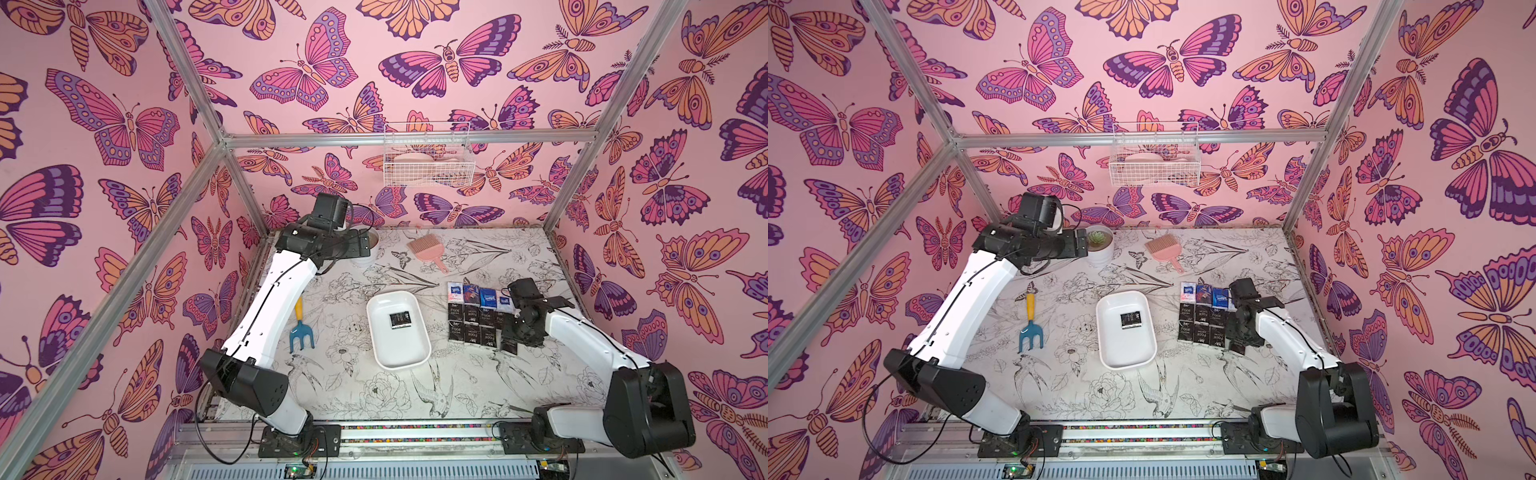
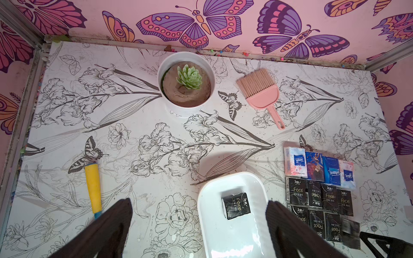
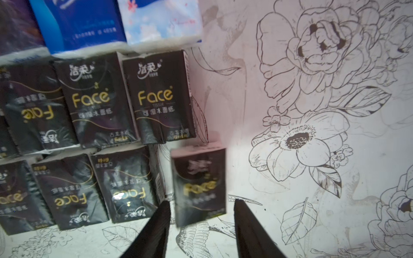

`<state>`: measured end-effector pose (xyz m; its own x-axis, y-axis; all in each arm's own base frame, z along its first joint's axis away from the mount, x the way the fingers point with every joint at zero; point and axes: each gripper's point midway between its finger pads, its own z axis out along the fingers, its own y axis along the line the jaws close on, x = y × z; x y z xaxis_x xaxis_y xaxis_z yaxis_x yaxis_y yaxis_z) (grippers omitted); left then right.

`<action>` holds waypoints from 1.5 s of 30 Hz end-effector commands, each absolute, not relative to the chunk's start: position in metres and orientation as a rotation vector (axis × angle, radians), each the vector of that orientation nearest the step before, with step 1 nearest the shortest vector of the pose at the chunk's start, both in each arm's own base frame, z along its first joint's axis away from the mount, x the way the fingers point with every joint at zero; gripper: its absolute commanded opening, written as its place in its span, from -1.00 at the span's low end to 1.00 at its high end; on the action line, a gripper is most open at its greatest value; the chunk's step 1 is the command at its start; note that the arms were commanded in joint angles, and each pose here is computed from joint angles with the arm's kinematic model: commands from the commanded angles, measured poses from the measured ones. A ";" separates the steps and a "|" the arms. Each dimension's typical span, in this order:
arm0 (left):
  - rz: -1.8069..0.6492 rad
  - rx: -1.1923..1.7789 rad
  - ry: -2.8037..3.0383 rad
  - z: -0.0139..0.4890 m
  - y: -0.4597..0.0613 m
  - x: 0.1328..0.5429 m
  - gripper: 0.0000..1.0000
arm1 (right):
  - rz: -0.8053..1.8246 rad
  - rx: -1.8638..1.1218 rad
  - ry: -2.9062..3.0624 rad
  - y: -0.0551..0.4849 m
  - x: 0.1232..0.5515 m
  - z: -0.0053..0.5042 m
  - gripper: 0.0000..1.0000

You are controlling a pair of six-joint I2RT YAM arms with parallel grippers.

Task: Take the pocket tissues out of the storage box
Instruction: Place the pocket tissues at the center of the board.

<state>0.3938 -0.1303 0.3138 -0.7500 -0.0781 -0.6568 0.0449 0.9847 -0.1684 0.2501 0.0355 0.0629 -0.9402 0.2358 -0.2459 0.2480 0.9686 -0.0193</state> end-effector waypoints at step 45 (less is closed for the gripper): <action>-0.174 -0.020 2.432 0.308 -0.127 0.390 1.00 | 0.278 0.050 2.703 0.123 0.290 0.130 -0.11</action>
